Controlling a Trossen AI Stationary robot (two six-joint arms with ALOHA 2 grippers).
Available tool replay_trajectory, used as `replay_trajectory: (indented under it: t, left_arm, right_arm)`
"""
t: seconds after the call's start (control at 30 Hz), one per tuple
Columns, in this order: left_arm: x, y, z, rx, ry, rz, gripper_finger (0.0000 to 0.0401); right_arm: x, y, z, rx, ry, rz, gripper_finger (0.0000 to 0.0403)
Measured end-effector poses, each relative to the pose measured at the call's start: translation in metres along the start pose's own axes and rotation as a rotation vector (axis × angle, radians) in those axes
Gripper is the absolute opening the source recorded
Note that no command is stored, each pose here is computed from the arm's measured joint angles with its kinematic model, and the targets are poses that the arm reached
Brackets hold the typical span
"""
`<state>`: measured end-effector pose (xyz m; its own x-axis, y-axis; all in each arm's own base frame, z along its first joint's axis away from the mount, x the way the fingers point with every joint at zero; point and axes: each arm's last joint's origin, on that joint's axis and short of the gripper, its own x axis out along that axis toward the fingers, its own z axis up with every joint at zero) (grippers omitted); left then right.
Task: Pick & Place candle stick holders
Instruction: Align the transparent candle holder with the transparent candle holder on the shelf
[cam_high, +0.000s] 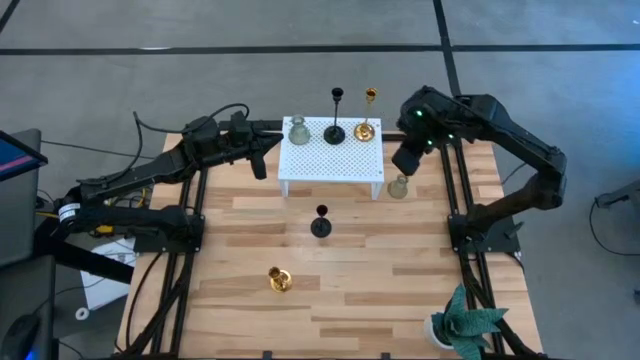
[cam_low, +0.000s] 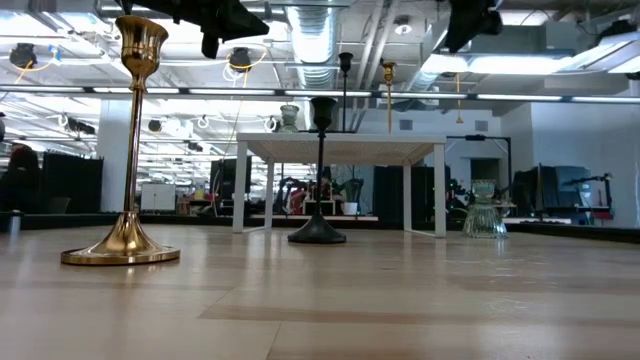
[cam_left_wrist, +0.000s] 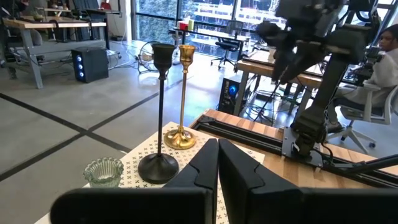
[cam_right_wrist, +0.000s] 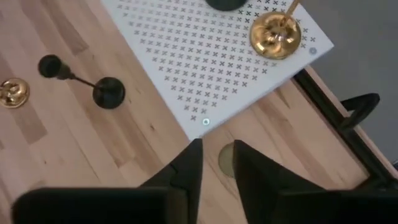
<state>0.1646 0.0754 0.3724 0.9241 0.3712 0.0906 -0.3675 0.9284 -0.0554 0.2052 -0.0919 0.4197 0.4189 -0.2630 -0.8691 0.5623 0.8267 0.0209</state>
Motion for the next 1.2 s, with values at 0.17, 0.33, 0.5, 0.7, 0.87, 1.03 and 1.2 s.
replay_trajectory:
  t: [0.17, 0.33, 0.5, 0.7, 0.87, 1.03, 1.2]
  left_arm:
    - [0.0, 0.0, 0.0, 0.0, 0.0, 0.0, 0.0011]
    - [0.0, 0.0, 0.0, 0.0, 0.0, 0.0, 0.0011]
    - [0.0, 0.0, 0.0, 0.001, 0.0, 0.0, 0.0011]
    - [0.0, 0.0, 0.0, 0.002, 0.0, 0.0, 0.0011]
    - [0.0, 0.0, 0.0, 0.003, 0.0, 0.0, 0.0011]
    - [0.0, 0.0, 0.0, 0.003, 0.0, 0.0, 0.0011]
    - [0.0, 0.0, 0.0, 0.001, -0.001, 0.0, 0.0011]
  right_arm:
    - [-0.016, 0.011, -0.012, -0.052, -0.04, -0.022, 0.0017]
    - [-0.032, 0.016, -0.029, -0.048, -0.053, -0.115, 0.0011]
    - [-0.047, 0.02, -0.046, -0.074, -0.071, -0.133, 0.0002]
    - [-0.06, 0.024, -0.06, -0.077, -0.09, -0.074, 0.0001]
    - [-0.067, 0.028, -0.067, -0.078, -0.093, 0.0, 0.0001]
    - [-0.067, 0.032, -0.068, -0.093, -0.051, 0.089, 0.0001]
    - [-0.062, 0.036, -0.065, -0.104, -0.017, 0.126, 0.0001]
